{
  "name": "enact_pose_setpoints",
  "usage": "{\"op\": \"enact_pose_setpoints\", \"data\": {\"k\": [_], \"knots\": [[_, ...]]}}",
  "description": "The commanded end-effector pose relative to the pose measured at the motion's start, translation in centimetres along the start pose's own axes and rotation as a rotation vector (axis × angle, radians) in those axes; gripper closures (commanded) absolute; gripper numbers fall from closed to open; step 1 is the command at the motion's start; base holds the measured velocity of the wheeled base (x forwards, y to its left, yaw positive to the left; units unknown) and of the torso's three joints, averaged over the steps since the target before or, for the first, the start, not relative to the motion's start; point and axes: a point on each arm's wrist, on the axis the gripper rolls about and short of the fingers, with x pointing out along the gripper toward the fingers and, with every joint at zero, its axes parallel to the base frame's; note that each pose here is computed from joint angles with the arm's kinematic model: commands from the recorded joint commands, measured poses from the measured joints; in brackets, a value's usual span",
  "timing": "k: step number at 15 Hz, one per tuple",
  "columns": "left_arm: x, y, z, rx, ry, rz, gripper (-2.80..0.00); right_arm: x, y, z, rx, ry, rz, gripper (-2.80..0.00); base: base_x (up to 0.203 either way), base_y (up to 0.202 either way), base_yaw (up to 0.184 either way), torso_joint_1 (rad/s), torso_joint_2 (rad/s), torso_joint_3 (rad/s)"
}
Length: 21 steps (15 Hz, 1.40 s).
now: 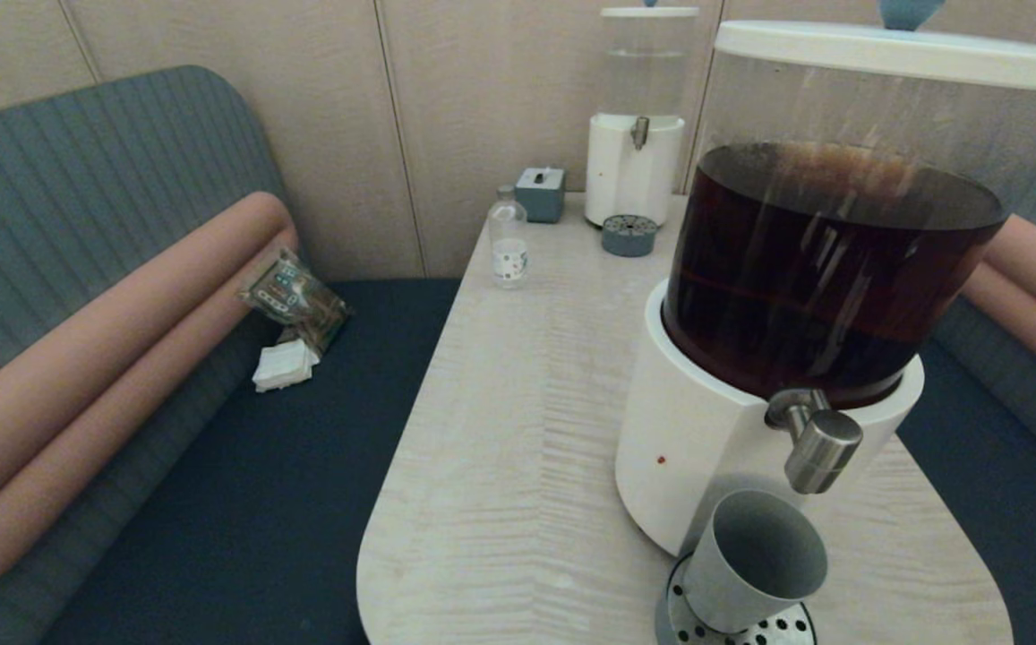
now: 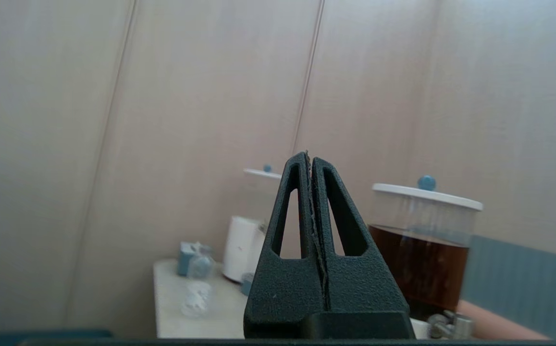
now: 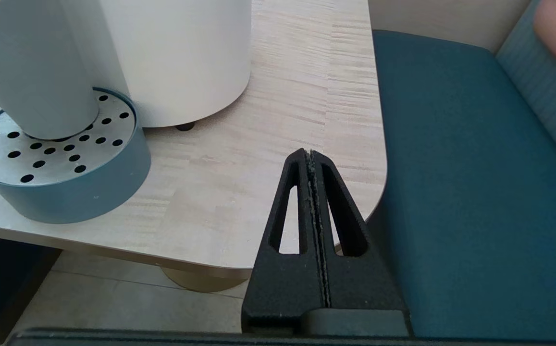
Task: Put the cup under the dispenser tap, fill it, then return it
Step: Turn on the faucet
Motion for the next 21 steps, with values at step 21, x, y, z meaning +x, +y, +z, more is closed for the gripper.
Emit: {"op": "enact_pose_setpoints", "data": {"k": [21], "knots": [[-8.0, 3.0, -8.2, 0.449, 0.674, 0.200, 0.00, 0.0, 0.0, -0.3, 0.000, 0.000, 0.000, 0.00, 0.000, 0.000, 0.000, 0.000, 0.00, 0.000]]}}
